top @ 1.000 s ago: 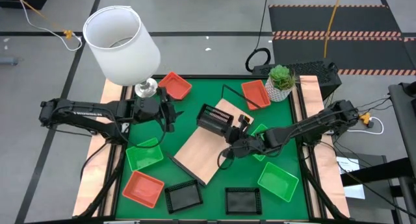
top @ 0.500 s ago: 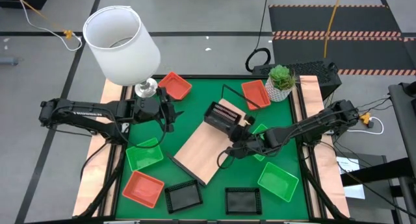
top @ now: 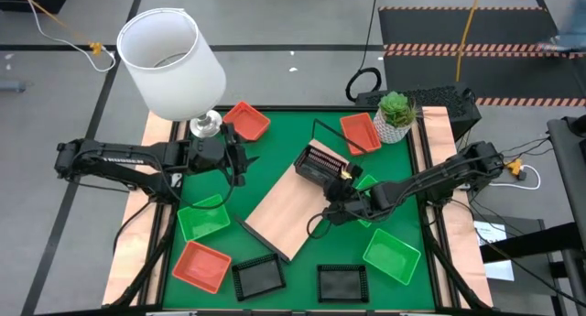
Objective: Stack baskets on shelf by color
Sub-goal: Put the top black bin on the shelf
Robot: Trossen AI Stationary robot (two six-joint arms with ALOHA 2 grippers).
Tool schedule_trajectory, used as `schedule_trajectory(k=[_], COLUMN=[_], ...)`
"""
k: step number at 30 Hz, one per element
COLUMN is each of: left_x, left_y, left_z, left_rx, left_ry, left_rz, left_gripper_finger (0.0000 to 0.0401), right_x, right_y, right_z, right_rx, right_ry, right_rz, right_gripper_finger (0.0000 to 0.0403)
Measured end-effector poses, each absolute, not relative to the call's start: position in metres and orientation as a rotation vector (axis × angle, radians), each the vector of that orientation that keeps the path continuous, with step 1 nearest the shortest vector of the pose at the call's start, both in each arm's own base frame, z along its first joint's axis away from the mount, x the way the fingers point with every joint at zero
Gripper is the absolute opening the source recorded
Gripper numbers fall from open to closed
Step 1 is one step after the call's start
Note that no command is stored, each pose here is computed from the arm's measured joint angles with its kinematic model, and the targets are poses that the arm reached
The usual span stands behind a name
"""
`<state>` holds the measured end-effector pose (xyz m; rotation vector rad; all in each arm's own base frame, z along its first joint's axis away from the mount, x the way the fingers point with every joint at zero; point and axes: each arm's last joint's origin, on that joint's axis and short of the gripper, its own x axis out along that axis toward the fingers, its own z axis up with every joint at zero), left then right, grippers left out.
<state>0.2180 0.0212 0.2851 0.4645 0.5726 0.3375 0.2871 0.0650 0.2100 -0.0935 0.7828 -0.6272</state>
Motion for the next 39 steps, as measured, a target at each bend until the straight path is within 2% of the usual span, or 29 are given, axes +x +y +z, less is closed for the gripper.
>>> schedule_trajectory(k=[27, 39], left_x=[0.218, 0.218], left_y=[0.021, 0.021], left_z=[0.285, 0.285], left_rx=[0.461, 0.366], left_ry=[0.572, 0.557], left_rz=[0.340, 0.363], left_gripper_finger=[0.0223, 0.0223], right_x=[0.289, 0.289], right_y=[0.053, 0.052], right_z=[0.204, 0.203], right_rx=[0.132, 0.196], right_ry=[0.854, 0.861], right_rz=[-0.569, -0.563], right_gripper_finger=[0.0022, 0.0022])
